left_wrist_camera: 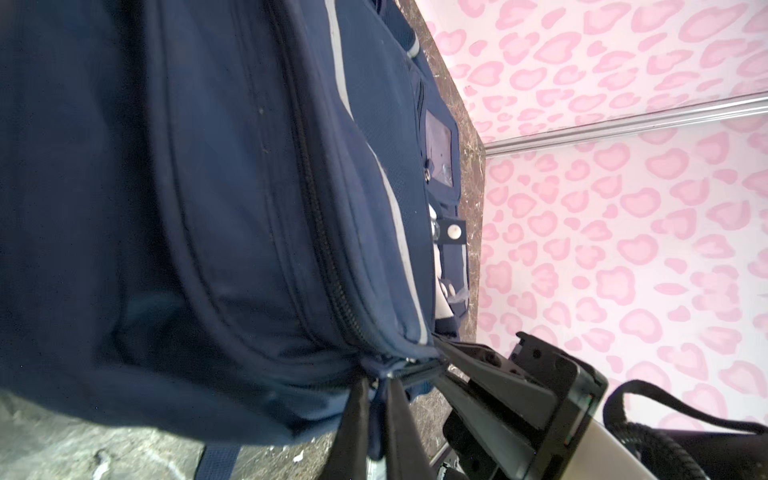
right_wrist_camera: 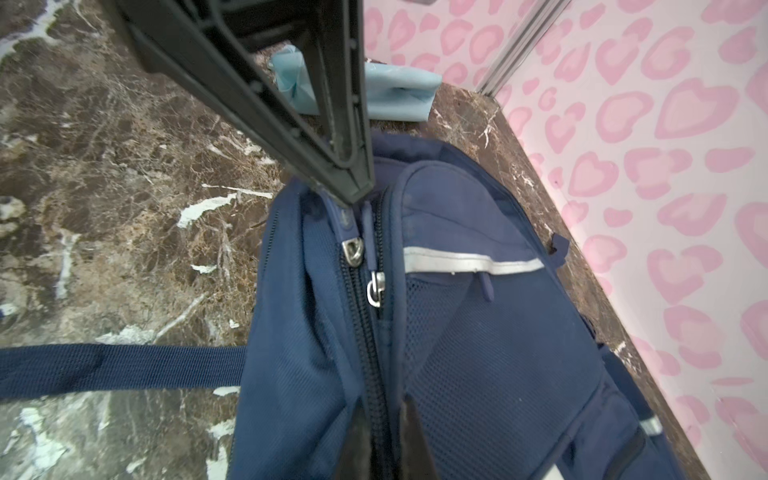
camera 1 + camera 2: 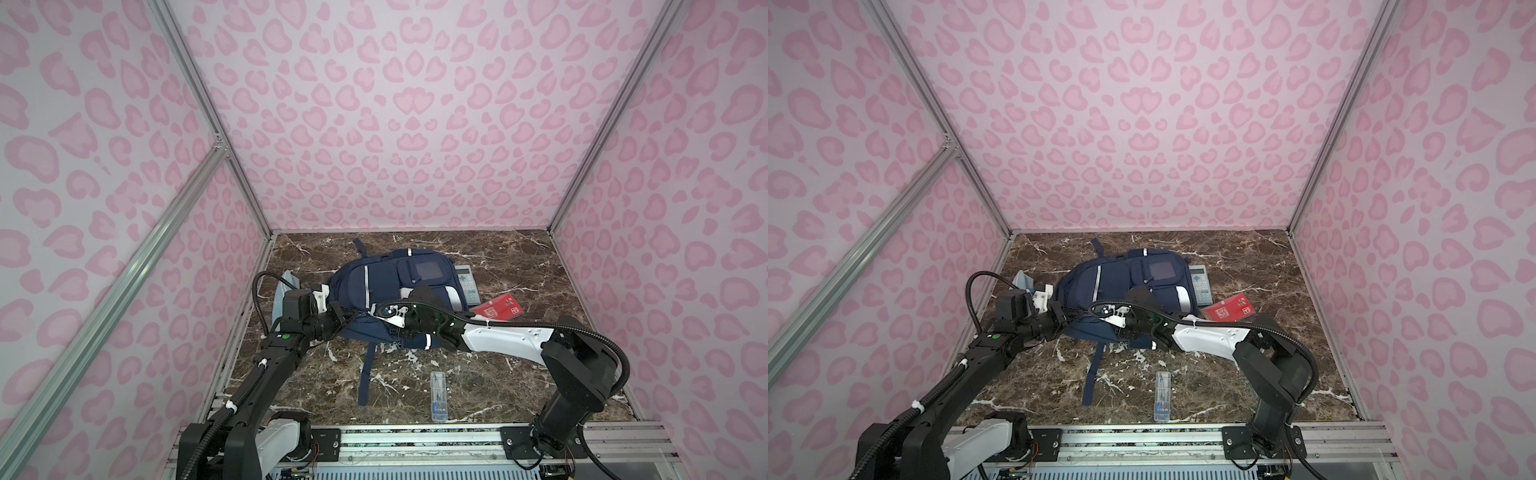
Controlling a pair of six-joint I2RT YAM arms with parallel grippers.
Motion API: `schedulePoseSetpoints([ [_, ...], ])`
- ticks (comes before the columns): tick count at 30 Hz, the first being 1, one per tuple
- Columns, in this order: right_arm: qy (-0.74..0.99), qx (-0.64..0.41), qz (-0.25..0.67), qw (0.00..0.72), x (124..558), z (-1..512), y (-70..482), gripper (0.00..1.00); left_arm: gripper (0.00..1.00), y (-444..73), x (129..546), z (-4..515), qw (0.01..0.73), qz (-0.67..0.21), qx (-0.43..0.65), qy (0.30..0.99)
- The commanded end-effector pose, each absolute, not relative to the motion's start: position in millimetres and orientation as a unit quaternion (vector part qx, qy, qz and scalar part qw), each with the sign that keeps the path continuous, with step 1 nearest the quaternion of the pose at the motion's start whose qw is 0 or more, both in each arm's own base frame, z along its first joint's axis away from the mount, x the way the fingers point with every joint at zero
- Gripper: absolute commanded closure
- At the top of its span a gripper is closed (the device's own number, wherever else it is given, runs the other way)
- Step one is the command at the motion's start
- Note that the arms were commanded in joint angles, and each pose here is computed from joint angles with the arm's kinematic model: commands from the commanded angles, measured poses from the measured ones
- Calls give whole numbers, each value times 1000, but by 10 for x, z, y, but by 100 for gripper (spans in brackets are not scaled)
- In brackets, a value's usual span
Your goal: Pack the student bag
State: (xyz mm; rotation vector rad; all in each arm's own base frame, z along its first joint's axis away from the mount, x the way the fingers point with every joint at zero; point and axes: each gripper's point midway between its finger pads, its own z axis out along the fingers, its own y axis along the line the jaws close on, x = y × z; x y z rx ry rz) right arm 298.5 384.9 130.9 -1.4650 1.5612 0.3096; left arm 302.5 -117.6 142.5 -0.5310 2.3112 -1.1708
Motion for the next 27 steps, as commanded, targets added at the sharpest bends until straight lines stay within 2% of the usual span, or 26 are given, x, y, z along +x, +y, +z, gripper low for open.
schedulePoseSetpoints([
  [1, 680, -586, 63, 437, 3155, 1098, 3435, 100, 97, -445, 3445, 1345, 361, -277, -284, 844],
  [4, 686, -587, 64, 425, 3159, 1047, 3428, 100, 97, -594, 3423, 1376, 350, -303, -255, 849],
  [7, 680, -600, 83, 412, 3062, 1003, 3636, 98, 97, -1019, 3287, 1343, 313, -352, -205, 858],
  [10, 682, -613, 99, 387, 2986, 928, 3816, 74, 97, -1303, 3089, 1221, 284, -356, -165, 875],
  [15, 705, -593, 123, 369, 3014, 957, 3876, 45, 97, -1431, 2867, 935, 254, -341, -140, 894],
  [20, 713, -593, 145, 344, 3016, 987, 3942, 37, 97, -1431, 2793, 749, 242, -319, -136, 906],
  [24, 709, -617, 94, 329, 3016, 781, 3988, 37, 97, -1443, 2824, 749, 242, -321, -138, 905],
  [27, 719, -601, 42, 347, 3165, 702, 3975, 37, 97, -1466, 2820, 831, 247, -331, -136, 900],
])
